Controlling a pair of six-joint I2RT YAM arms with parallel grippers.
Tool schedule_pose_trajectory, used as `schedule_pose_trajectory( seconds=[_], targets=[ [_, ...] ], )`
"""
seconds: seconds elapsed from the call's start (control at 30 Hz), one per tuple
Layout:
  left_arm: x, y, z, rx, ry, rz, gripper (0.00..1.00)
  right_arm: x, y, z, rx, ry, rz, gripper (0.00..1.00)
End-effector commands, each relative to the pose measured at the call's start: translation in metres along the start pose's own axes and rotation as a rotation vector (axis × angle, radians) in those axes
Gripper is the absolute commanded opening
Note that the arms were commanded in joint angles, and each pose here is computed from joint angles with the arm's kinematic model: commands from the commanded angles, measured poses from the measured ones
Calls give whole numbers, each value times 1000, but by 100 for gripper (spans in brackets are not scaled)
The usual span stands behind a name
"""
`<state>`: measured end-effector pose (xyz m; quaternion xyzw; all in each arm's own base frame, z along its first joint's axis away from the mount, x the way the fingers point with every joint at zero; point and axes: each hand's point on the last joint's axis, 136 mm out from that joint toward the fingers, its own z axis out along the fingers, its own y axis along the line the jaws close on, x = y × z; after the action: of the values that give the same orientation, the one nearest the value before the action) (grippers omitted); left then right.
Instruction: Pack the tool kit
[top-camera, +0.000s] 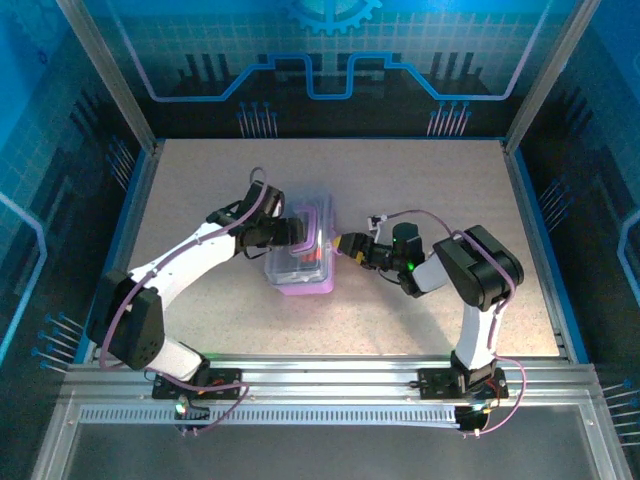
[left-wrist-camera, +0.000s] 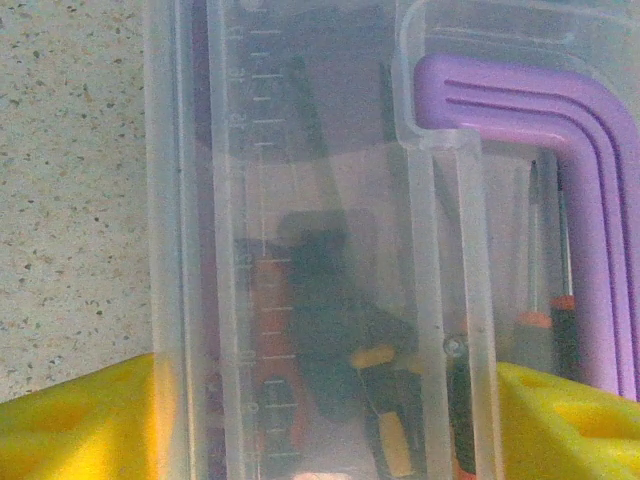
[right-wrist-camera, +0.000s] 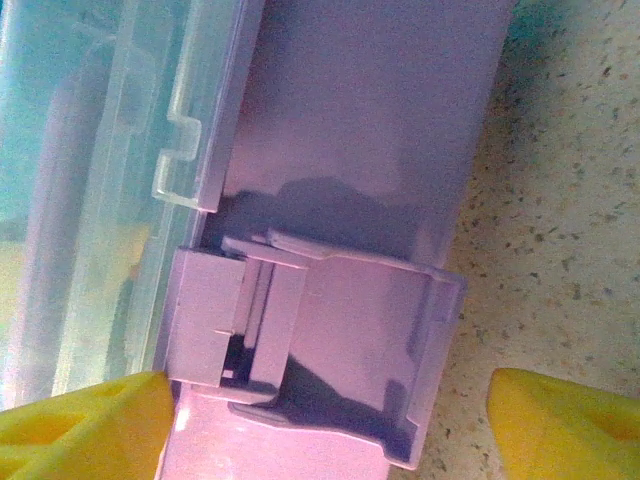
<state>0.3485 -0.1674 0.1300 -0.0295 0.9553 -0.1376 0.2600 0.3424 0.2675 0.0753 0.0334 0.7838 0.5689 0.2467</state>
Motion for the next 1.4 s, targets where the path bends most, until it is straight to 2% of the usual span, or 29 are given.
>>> schedule_pose_trajectory(
  seconds=[0.0, 0.3, 0.57, 0.8, 1.07, 1.37],
  targets=[
    [62, 33, 18, -98, 225, 3, 69, -14, 26, 6, -118, -15, -9, 82],
    [61, 27, 14, -74, 231, -11, 69, -24, 32, 11, -200, -25, 80, 79],
    [57, 25, 14, -75, 237, -15, 69, -28, 48, -2, -225, -38, 55, 70],
    [55, 23, 13, -80, 242, -20, 69, -30, 42, -14, -211, -52, 49, 67],
    [55, 16, 16, -61, 260, -21, 68, -37, 65, -18, -253, -57, -10, 61],
    [55, 8, 19, -70, 271, 9, 69, -37, 60, -19, -204, -56, -19, 53]
  ],
)
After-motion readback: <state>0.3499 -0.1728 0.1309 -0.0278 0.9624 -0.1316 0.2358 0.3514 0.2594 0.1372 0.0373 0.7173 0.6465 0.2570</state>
